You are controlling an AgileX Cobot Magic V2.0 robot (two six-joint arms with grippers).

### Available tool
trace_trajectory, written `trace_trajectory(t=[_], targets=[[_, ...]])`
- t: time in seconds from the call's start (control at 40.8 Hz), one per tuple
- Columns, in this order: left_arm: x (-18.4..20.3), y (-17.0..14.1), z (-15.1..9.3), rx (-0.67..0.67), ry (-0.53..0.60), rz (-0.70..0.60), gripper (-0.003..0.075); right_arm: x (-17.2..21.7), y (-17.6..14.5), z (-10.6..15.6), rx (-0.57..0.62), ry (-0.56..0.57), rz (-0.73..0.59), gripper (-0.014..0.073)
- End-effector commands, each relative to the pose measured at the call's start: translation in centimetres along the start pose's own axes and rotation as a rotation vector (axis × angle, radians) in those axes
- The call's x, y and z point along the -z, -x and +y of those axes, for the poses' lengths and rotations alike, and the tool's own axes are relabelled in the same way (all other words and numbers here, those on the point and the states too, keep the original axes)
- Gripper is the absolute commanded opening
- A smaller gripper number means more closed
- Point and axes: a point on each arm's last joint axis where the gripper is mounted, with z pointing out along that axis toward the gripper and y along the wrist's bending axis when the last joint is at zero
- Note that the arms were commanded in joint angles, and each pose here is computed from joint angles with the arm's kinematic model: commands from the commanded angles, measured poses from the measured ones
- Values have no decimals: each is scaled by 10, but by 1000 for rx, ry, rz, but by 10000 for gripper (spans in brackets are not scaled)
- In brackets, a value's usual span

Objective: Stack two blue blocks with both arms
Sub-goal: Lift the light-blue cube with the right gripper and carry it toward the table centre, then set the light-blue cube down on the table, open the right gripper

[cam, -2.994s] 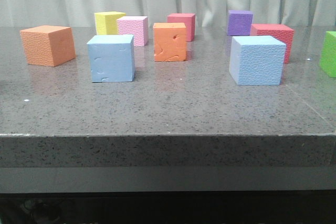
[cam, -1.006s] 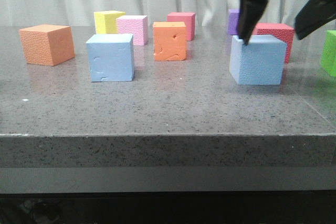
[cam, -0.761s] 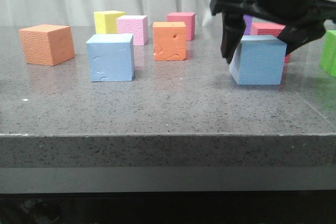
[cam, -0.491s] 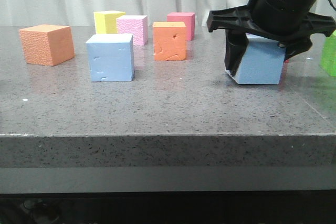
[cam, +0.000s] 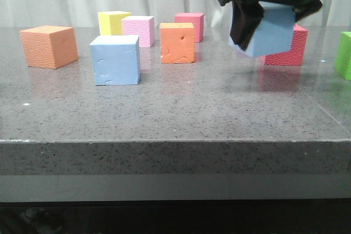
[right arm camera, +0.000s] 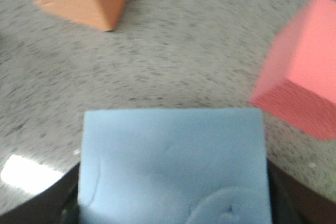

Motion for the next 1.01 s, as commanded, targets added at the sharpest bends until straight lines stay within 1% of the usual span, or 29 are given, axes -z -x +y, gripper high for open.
trace_trajectory(t=[0.0, 0.025, 0.074, 0.123, 0.147, 0.196, 0.221, 0.27, 0.344, 0.466, 0.638, 0.81, 0.883, 0.982], targets=[[6, 17, 1, -8, 7, -105, 556, 25, 24, 10, 131, 109, -82, 363], [6, 17, 1, -8, 7, -105, 556, 25, 26, 13, 173, 134, -78, 363], [6, 17, 1, -15, 12, -104, 556, 25, 30, 19, 214, 200, -66, 363], [6, 17, 1, -16, 12, -104, 556, 23, 32, 24, 340, 252, -65, 363], [6, 17, 1, -17, 13, -104, 556, 22, 32, 26, 364, 274, -60, 363], [6, 17, 1, -18, 14, -104, 556, 19, 32, 31, 505, 327, -57, 363], [6, 17, 1, -19, 15, -104, 556, 17, 31, 33, 534, 350, -51, 363], [6, 17, 1, -21, 16, -104, 556, 14, 28, 37, 659, 408, -51, 363], [6, 17, 1, -21, 16, -104, 556, 8, 26, 43, 742, 471, -72, 363], [6, 17, 1, -21, 16, -104, 556, 0, 26, 47, 801, 509, -110, 363], [6, 17, 1, -21, 16, -104, 556, -16, 23, 49, 901, 528, -111, 363], [6, 17, 1, -21, 16, -104, 556, -28, 19, 50, 913, 545, -89, 367], [6, 17, 1, -23, 16, -104, 556, -33, 18, 49, 919, 547, -82, 395], [6, 16, 1, -25, 17, -102, 556, -36, 17, 48, 914, 551, -74, 461]])
